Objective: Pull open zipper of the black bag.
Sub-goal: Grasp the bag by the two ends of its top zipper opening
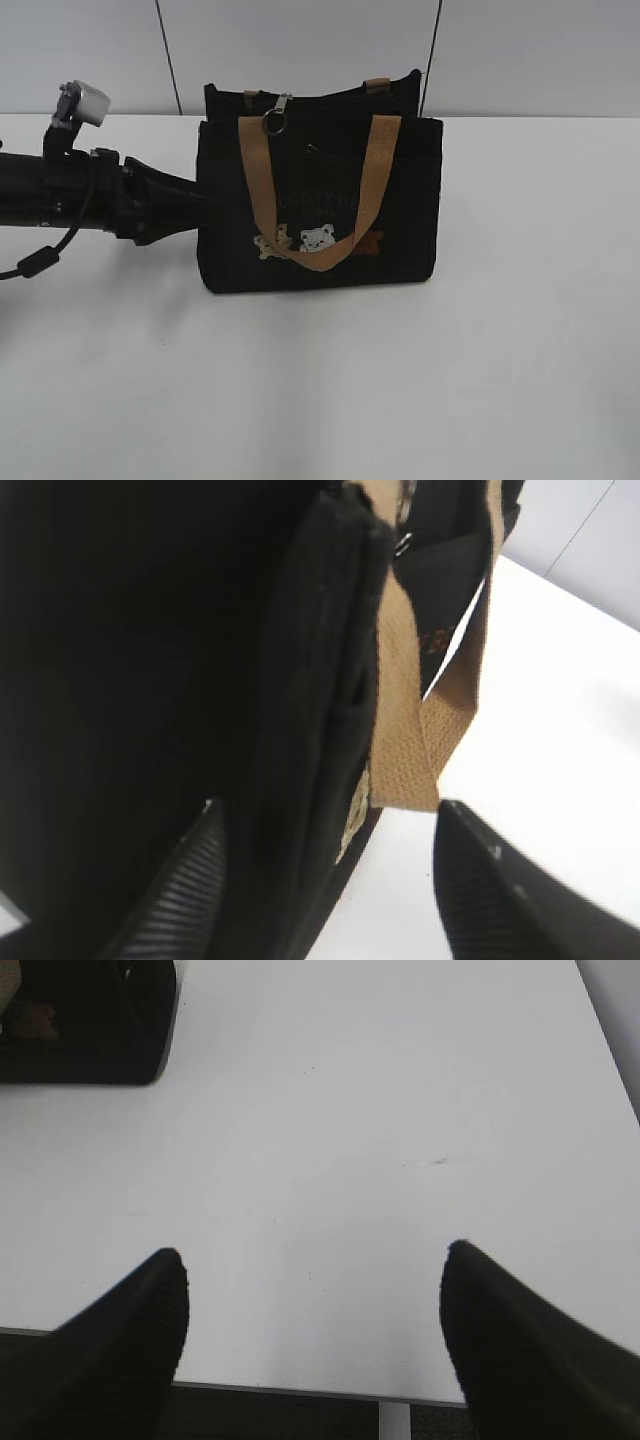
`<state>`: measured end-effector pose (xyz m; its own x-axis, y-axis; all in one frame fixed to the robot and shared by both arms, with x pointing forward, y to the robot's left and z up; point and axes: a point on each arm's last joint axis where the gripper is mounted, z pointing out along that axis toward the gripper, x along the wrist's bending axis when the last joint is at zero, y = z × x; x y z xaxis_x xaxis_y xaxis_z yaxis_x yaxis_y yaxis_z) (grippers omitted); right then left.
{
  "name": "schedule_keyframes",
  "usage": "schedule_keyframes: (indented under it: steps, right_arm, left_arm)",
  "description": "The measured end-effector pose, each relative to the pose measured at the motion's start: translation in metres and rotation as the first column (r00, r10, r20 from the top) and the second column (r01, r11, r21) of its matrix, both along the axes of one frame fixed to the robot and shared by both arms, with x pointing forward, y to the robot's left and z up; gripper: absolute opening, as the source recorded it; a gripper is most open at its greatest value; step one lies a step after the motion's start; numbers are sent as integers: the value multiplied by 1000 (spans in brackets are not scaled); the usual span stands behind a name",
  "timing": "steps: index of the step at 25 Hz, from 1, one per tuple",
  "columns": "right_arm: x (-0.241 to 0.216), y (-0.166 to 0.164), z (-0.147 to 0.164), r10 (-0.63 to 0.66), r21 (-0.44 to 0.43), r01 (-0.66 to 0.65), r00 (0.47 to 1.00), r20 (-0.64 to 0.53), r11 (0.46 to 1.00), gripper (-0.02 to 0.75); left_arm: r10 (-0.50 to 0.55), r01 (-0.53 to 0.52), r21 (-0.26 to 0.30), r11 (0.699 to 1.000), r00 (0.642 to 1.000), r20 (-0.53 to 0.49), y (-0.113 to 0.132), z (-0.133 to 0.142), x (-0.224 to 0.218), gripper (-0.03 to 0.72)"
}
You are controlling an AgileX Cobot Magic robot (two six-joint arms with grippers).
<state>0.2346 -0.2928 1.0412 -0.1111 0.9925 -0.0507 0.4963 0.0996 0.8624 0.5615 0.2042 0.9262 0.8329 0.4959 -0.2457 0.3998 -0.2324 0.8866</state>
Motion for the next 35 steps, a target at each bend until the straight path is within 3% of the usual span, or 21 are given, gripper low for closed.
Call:
schedule_keyframes:
  steps: [7, 18, 28, 32, 35]
  right_arm:
    - [0, 0, 0, 0, 0, 0, 1000, 0, 1000, 594]
    - [0, 0, 0, 0, 0, 0, 1000, 0, 1000, 594]
    - [0, 0, 0, 0, 0, 0, 1000, 0, 1000, 594]
    - [0, 0, 0, 0, 0, 0, 1000, 0, 1000, 594]
    - [0, 0, 0, 0, 0, 0, 1000, 0, 1000, 594]
  left_arm:
    - [-1, 0, 33, 999, 1000, 24, 0, -2, 1, 489]
    - [-20, 19, 7, 1000, 999, 35, -2, -4, 10, 488]
    - [-19, 19, 3, 1000, 998, 62, -3, 2, 16, 419]
    - [-19, 19, 3, 1000, 998, 62, -3, 2, 16, 330]
    - [-19, 19, 2, 1000, 998, 62, -3, 2, 16, 202]
